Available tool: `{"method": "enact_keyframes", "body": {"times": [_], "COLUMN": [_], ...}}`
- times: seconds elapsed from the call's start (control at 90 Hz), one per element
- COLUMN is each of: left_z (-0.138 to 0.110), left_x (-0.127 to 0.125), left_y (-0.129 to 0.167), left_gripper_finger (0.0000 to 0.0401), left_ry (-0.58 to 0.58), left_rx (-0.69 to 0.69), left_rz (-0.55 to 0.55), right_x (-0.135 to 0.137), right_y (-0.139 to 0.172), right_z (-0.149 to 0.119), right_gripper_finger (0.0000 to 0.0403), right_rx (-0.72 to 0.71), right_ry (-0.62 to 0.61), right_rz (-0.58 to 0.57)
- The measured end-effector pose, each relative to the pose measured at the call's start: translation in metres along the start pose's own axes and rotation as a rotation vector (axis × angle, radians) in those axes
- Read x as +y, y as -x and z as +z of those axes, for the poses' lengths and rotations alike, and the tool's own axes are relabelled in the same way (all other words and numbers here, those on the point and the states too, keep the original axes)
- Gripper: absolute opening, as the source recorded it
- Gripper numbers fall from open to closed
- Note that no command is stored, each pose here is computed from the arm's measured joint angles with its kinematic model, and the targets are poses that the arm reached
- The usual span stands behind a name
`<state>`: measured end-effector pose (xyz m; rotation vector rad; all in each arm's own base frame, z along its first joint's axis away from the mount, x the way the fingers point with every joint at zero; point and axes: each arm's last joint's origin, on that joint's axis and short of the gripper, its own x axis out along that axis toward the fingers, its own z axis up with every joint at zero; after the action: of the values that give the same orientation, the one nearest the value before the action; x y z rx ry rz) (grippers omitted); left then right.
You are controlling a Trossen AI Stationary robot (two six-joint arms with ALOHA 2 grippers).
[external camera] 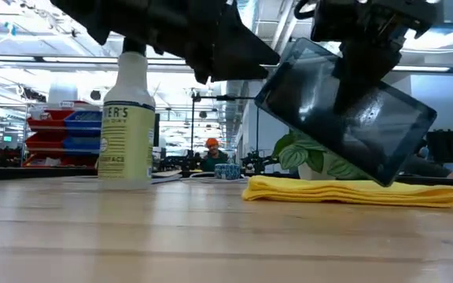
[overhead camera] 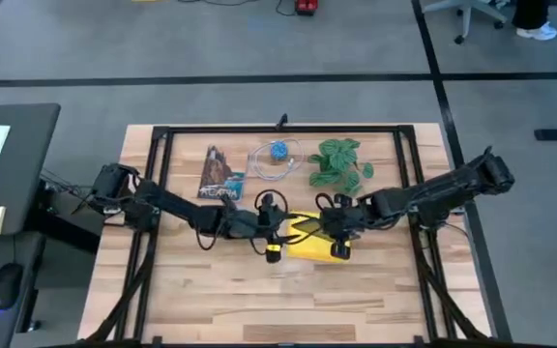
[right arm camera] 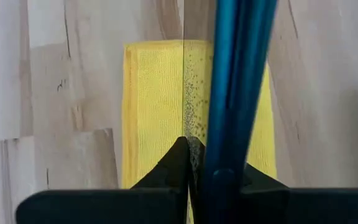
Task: Apply microfiber cloth
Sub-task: Wipe the blue tablet with the microfiber cloth
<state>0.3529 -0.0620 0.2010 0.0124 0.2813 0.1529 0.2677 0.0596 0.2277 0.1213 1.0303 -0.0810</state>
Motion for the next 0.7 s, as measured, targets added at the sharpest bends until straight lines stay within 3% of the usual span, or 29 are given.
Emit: {"method": "enact_keyframes", "body": {"times": [0.156, 0.367, 0.7], "left_z": [0.000, -0.022, -0.057], "left_x": [0.001, -0.002, -0.013], "left_y": [-0.001, 0.005, 0.031], "left_gripper_finger": [0.0242, 0.0243, 0.0233], "left_ry": [0.014, 0.002, -0.019], "left_rx": [0.007, 0.218, 0.500], "left_rz": [-0.026, 0.045, 0.305], "right_x": [0.000, 0.000, 0.001], "right_y": [0.000, 0.000, 0.000], "right_z": [0.000, 0.000, 0.000], "right_gripper_finger": [0.0020, 0.0020, 0.0020], "right_rx": [-0.001, -0.001, -0.003], "right_ry": [0.016, 0.020, 0.021], "right_rz": [0.001, 0.001, 0.002]}}
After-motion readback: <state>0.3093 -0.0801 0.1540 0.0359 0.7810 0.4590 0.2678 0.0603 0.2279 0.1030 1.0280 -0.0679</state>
